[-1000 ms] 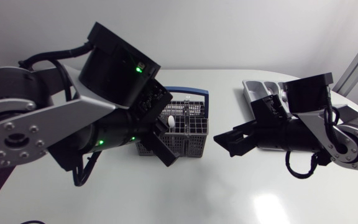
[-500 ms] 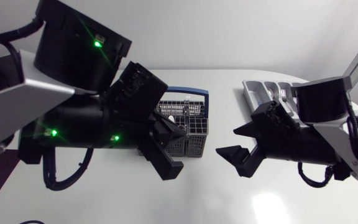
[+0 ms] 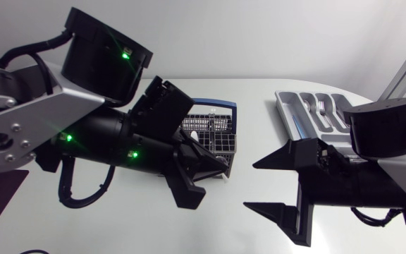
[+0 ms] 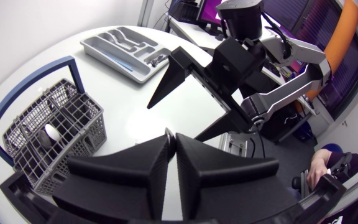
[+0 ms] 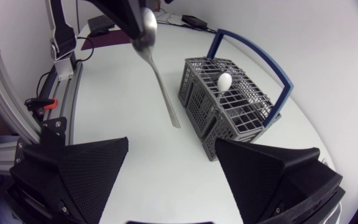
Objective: Unload the cutlery basket into the drawer organizer.
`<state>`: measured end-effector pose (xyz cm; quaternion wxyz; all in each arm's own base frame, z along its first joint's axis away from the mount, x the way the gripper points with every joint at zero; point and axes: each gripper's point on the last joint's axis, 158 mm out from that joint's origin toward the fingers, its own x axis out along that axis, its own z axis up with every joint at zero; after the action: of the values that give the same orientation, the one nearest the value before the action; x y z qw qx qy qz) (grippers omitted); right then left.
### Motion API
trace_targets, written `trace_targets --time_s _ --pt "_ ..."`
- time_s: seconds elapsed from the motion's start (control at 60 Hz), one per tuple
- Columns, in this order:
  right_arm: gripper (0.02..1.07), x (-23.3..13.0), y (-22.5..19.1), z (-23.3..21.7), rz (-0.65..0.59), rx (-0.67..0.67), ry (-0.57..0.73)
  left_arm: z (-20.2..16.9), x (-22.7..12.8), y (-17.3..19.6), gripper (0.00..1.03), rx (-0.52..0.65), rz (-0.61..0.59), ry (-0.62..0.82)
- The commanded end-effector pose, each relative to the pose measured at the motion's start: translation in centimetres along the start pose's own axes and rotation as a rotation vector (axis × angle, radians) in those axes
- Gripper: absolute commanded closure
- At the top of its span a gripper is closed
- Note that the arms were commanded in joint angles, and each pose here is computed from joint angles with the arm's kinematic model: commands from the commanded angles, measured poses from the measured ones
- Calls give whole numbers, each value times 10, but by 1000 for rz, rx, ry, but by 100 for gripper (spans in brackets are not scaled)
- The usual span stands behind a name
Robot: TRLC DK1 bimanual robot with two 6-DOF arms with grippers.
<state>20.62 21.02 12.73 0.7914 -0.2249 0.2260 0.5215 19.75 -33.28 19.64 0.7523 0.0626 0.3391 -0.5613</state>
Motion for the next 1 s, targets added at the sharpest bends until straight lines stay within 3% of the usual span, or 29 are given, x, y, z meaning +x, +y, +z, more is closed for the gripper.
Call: trace_targets --time_s 0.0,0.433,0.55,0.767,0.983 --pt "7 0 12 -1 52 -67 7 -11 7 1 93 5 -27 26" --pt "8 2 41 17 303 -129 0 -39 27 -33 93 144 -148 133" --pt "21 8 45 13 343 -134 14 -35 28 -34 93 154 -154 126" --pt "56 15 46 8 378 -136 19 -31 27 -36 93 159 -167 115" --pt "80 18 44 9 378 -137 17 -32 27 -35 93 156 -168 116"
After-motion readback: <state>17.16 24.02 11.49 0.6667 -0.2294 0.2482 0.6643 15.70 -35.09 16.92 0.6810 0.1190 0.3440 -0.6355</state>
